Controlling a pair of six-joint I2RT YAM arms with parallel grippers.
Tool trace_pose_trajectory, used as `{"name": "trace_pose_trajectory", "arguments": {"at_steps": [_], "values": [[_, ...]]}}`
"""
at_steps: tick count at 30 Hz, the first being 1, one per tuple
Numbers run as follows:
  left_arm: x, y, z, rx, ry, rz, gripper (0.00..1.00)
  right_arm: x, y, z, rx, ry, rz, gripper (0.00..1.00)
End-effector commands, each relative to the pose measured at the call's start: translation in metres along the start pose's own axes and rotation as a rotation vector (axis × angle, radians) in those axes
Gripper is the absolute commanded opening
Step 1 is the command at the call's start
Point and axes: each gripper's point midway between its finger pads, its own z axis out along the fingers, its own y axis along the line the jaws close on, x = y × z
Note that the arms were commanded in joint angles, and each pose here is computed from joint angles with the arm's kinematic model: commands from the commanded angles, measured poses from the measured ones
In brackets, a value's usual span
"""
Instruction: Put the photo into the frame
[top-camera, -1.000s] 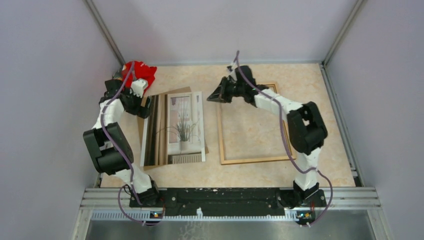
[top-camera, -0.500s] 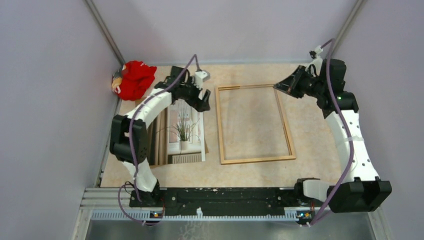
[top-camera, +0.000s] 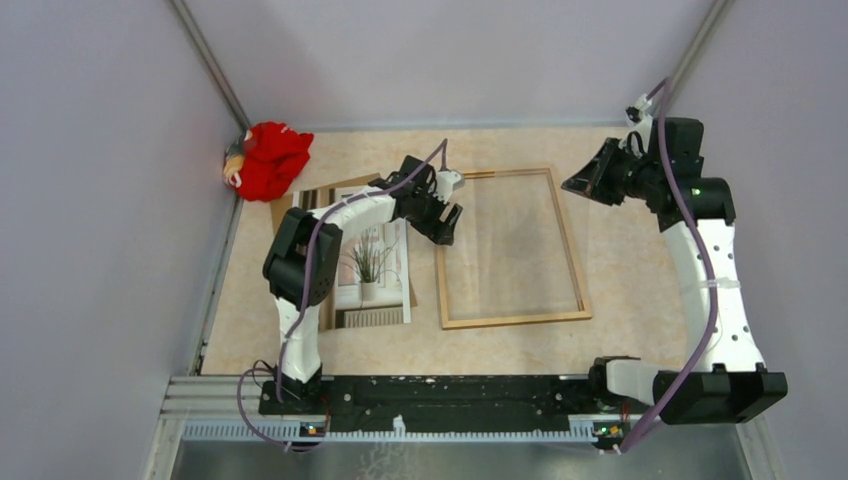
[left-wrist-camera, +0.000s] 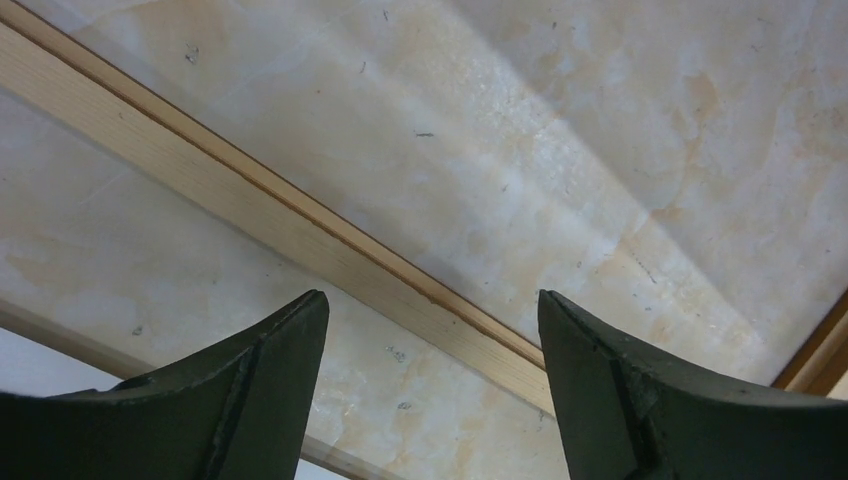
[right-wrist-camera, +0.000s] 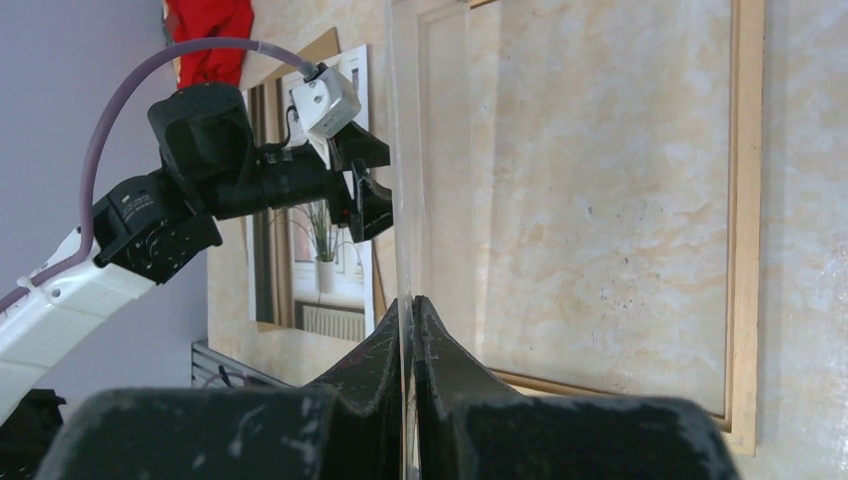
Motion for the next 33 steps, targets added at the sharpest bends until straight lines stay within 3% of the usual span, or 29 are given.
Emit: {"name": "trace_pose_trajectory", "arguments": {"at_steps": [1, 4, 10, 17, 21, 28, 33], "values": [[-0.011, 0.012, 0.009, -0.09, -0.018, 0.024, 0.78, -0.015, 0.006, -0.008, -0.007, -0.045, -0.028, 0.0], [-0.001, 0.02, 0.014, -0.126, 0.009, 0.036, 0.68, -0.013, 0.009, -0.005, -0.028, -0.034, -0.017, 0.0], [0.013, 0.032, 0.021, -0.172, 0.036, 0.075, 0.57, -0.007, 0.009, 0.003, -0.061, -0.008, 0.014, 0.0], [0.01, 0.049, 0.027, -0.226, 0.049, 0.155, 0.28, 0.003, 0.008, 0.008, -0.084, 0.01, 0.045, 0.0], [0.005, 0.04, 0.024, -0.194, 0.041, 0.135, 0.27, 0.009, 0.004, 0.013, -0.087, 0.016, 0.063, 0.0], [0.009, 0.018, 0.006, -0.146, 0.029, -0.026, 0.41, 0.011, -0.003, 0.022, -0.076, 0.0, 0.105, 0.0], [0.017, 0.025, -0.003, -0.199, 0.014, -0.12, 0.37, 0.016, -0.013, 0.03, -0.05, 0.001, 0.149, 0.0]]}}
